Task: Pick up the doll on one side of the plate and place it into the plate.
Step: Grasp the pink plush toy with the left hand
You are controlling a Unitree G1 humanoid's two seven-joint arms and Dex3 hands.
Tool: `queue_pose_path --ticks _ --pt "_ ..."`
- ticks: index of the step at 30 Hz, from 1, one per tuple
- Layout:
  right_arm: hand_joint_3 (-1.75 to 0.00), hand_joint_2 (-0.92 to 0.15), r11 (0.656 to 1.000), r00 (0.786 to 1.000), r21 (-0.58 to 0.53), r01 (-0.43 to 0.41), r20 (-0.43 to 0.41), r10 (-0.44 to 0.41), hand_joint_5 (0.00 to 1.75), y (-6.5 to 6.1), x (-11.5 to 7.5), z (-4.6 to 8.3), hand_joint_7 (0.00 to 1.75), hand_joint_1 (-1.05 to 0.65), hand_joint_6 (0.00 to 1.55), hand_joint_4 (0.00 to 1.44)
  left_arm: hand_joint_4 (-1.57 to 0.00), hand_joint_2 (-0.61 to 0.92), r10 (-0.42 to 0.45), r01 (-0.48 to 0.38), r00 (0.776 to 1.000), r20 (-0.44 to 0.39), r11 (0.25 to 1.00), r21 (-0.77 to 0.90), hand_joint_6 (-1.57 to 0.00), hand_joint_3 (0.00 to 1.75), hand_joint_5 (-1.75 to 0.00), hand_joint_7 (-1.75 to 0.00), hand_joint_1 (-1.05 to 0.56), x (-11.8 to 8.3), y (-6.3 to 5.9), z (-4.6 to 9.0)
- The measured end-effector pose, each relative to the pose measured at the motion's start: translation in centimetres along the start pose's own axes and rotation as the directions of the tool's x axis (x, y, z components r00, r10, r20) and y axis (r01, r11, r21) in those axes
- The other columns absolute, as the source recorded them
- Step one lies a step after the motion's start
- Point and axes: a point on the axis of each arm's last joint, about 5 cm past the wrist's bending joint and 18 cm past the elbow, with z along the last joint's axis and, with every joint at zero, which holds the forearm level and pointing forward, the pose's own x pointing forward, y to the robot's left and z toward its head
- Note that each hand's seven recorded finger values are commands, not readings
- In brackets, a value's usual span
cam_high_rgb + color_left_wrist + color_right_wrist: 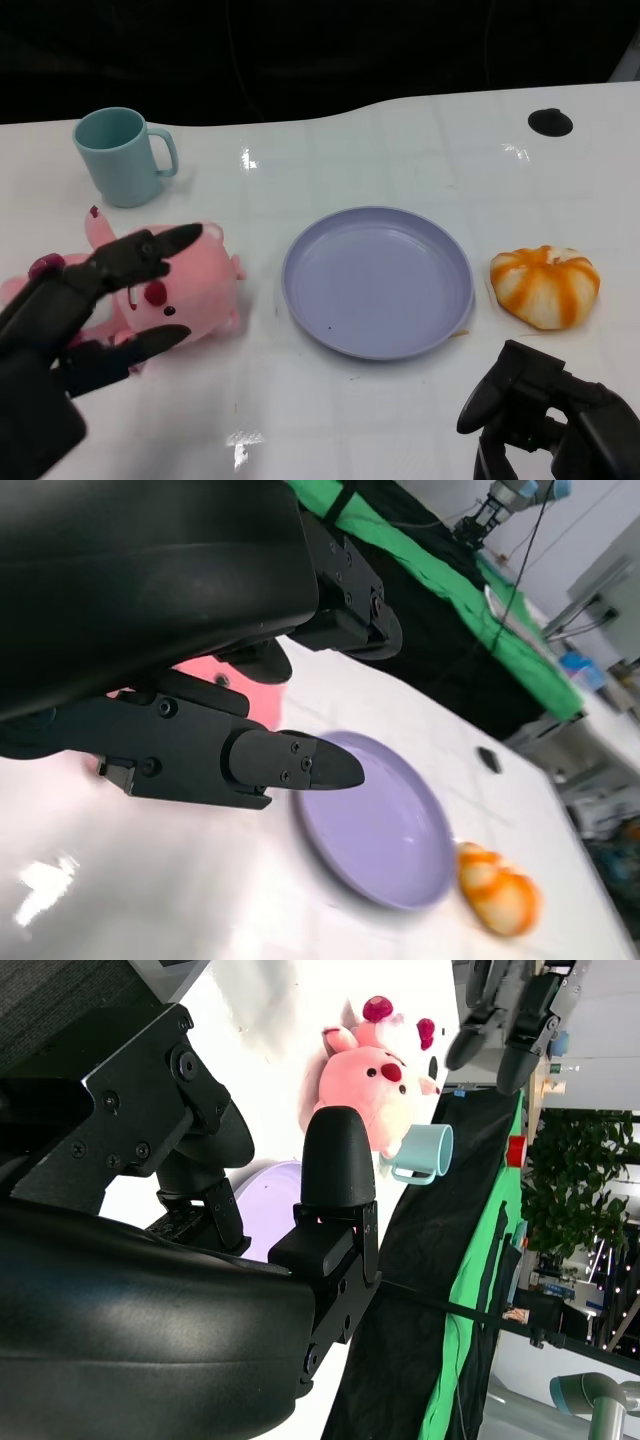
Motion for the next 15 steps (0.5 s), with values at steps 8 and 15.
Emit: queue_pose_path --ticks 8,15 --pt "-1.38 -0.43 1.000 1.000 0.001 0.000 0.000 0.000 1.75 0.0 0.0 0.0 1.56 0.10 0.59 0.73 0.00 0.92 0.019 0.001 0.998 -0.055 0.940 0.342 -0.21 0.03 -0.40 -0.01 -0.65 0.5 1.5 1.0" --pt "-1.37 -0.43 1.000 1.000 0.000 0.003 -0.001 -0.003 1.75 0.0 0.0 0.0 1.56 0.10 0.59 0.72 -0.04 0.90 0.040 0.026 0.993 -0.109 0.840 0.542 -0.25 0.01 -0.40 -0.02 -0.68 1.3 2.0 1.3"
